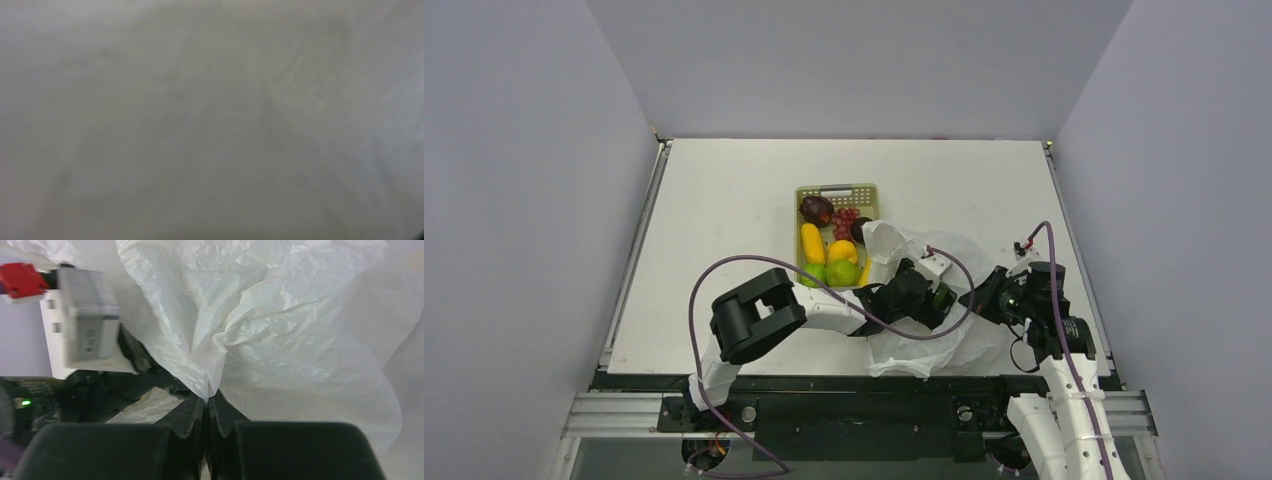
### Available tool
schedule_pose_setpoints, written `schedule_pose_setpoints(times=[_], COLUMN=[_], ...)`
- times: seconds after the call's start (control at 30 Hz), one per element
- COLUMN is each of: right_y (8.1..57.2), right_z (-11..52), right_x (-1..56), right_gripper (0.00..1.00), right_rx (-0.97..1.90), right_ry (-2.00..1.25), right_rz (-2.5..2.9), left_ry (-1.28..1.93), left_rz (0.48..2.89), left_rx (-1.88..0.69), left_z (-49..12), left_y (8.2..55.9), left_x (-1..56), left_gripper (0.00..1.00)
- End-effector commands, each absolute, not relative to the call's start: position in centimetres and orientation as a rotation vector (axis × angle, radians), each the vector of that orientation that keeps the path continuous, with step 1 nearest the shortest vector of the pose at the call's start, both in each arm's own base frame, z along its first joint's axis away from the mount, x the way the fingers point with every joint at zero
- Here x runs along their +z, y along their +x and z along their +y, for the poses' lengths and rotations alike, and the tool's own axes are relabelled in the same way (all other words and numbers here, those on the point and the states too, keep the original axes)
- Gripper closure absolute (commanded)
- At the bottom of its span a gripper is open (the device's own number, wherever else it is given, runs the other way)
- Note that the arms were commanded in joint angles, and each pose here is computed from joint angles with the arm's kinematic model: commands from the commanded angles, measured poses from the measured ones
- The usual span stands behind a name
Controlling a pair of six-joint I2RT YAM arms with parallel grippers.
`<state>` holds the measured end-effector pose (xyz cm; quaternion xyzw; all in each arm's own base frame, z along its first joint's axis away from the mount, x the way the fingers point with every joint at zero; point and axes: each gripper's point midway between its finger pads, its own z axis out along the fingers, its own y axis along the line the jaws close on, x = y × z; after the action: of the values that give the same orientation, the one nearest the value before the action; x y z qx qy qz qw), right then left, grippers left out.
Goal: Take the fake fruits out of the plastic bag
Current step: Adjust the plastic bag at the center of the board.
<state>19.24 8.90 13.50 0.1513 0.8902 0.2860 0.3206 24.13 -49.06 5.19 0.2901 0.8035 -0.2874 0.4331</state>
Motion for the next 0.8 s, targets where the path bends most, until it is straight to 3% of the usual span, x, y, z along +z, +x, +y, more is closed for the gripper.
schedule_pose_setpoints(times=[0.0,0.17,0.37,0.53,0.77], right_y=[19.7,18.8,15.4,13.4,12.9], right_z=[8.9,8.8,4.7,3.4,4.0], right_x=[14.8,13.5,8.6,5.7,3.6], right_gripper=[1.00,1.00,1.00,1.00,1.00], right_rx=[0.756,0.749,0.434,0.310,0.327], right_ry=[0.361,0.409,0.758,0.887,0.873], right_rz=[2.283,2.315,2.443,2.486,2.538], left_ry=[0.715,0.678,0.611,0.564,0.515], left_rz=[1.994,1.955,1.881,1.861,1.858], left_rx=[-0.668,-0.653,-0.694,-0.770,-0.956], left_z=[-49.7,-50.2,-49.2,-47.6,-47.2], left_y=[25.1,26.2,26.3,25.9,25.3], left_x=[3.3,3.3,6.4,8.8,10.1], left_gripper=[0.03,0.12,0.35,0.37,0.28])
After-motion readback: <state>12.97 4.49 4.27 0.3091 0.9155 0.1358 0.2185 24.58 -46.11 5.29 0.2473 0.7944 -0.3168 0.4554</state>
